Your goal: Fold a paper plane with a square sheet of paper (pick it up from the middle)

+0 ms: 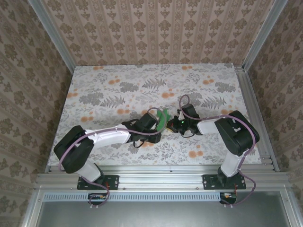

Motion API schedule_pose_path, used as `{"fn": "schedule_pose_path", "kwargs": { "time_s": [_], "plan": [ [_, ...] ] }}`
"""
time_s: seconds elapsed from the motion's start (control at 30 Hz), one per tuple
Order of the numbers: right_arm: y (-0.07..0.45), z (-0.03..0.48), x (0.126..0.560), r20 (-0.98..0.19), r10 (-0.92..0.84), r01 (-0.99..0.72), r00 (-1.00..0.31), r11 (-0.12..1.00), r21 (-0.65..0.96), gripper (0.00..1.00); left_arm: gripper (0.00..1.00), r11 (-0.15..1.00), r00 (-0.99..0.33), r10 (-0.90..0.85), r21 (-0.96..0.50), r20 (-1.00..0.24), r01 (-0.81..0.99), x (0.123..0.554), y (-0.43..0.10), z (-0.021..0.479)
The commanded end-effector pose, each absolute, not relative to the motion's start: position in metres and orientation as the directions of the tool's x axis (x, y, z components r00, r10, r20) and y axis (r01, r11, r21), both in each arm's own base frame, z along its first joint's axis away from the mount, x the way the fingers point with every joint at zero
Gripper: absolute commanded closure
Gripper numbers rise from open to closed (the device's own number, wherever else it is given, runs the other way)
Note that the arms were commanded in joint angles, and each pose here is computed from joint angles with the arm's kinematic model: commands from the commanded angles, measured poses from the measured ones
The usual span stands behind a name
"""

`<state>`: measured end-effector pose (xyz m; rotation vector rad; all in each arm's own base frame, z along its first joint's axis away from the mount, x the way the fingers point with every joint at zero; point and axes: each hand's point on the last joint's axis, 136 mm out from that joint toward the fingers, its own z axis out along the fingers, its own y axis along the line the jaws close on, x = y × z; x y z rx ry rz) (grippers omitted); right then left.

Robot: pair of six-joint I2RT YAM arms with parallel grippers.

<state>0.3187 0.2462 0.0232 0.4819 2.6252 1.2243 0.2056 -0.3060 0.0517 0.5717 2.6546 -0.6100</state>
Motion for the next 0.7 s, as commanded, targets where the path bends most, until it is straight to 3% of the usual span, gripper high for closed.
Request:
{"fn": "schedule_pose_path", "kwargs": {
  "time_s": [0.0,0.23,0.43,0.67],
  "plan": [
    [0.246,0.025,0.323,-0.065,0.366,0.189,-0.928,0.617,0.764,1.00,0.66,0.841,-0.866,0.301,-0.316,-0.399,0.438,0.203,-0.303,0.041],
    [0.245,0.027,0.323,-0.068,0.364,0.187,-0.929,0.621,0.761,1.00,0.71,0.862,-0.864,0.338,-0.246,-0.374,0.444,0.203,-0.298,0.028],
    [0.244,0.028,0.323,-0.076,0.361,0.182,-0.930,0.629,0.756,1.00,0.83,0.862,-0.853,0.381,-0.197,-0.357,0.467,0.202,-0.297,0.020],
    [0.244,0.033,0.326,-0.096,0.358,0.167,-0.929,0.634,0.755,1.00,0.87,0.856,-0.831,0.450,-0.106,-0.326,0.506,0.199,-0.288,0.013]
  ]
}}
